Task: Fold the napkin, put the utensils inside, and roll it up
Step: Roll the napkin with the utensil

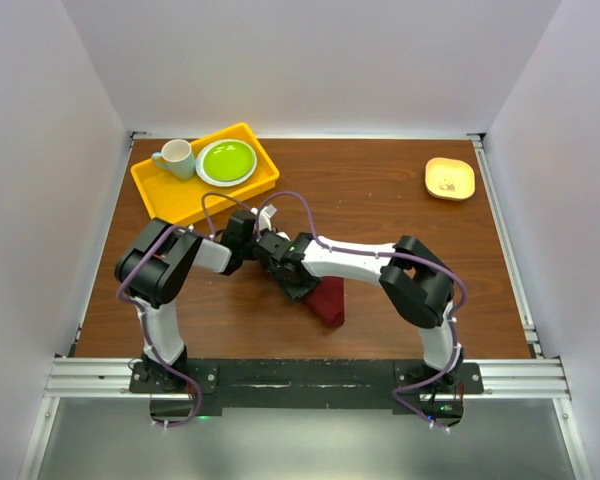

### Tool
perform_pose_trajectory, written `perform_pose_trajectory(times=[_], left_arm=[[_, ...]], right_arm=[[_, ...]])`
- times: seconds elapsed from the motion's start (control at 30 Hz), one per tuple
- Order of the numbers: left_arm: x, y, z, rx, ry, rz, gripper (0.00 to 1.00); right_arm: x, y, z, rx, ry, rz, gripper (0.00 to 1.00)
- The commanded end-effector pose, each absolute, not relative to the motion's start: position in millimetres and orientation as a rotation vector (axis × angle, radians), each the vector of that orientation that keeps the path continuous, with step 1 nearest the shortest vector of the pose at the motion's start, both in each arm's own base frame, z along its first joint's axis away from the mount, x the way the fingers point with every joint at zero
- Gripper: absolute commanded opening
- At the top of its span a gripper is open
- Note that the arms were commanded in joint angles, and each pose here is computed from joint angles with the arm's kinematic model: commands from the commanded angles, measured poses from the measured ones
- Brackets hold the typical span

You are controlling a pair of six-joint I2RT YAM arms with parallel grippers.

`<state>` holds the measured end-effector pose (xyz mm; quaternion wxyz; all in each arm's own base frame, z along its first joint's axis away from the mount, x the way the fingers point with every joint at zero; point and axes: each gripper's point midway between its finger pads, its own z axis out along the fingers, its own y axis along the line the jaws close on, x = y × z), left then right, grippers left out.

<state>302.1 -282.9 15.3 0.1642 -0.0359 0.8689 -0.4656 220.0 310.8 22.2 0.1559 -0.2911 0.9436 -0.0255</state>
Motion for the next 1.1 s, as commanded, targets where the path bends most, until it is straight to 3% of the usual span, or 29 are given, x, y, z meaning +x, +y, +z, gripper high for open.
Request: perform_pose_trajectory(times=[0.0, 0.1, 0.33, 0.57, 0.73, 1.07], left_arm=[[287.7, -264.8, -7.2, -0.130, 2.594, -1.196, 0.08], [295.4, -266.9, 5.2, -0.111, 2.575, -1.188, 0.11], [326.4, -275.0, 57.9, -0.080, 2.485, -1.196, 0.23], [333.8, -276.3, 89.7, -0.059, 2.443, -1.204, 0.24], [315.8, -283.7, 87.5, -0.058, 2.459, -1.288, 0.24], [302.4, -294.2, 89.2, -0.064, 2.436, -1.334, 0.19]], right_arm=[[227.3, 305.0, 35.2, -0.789, 2.668, -0.120, 0.37], [218.2, 299.3, 33.3, -0.756, 2.678, -0.069, 0.23], [187.9, 301.6, 3.9, -0.692, 2.706, 0.214, 0.05], [165.3, 289.7, -30.7, -0.563, 2.786, 0.430, 0.03], [149.5, 287.1, -40.2, -0.408, 2.840, 0.882, 0.09], [151.5, 287.9, -61.2, -0.463, 3.039, 0.963, 0.11]])
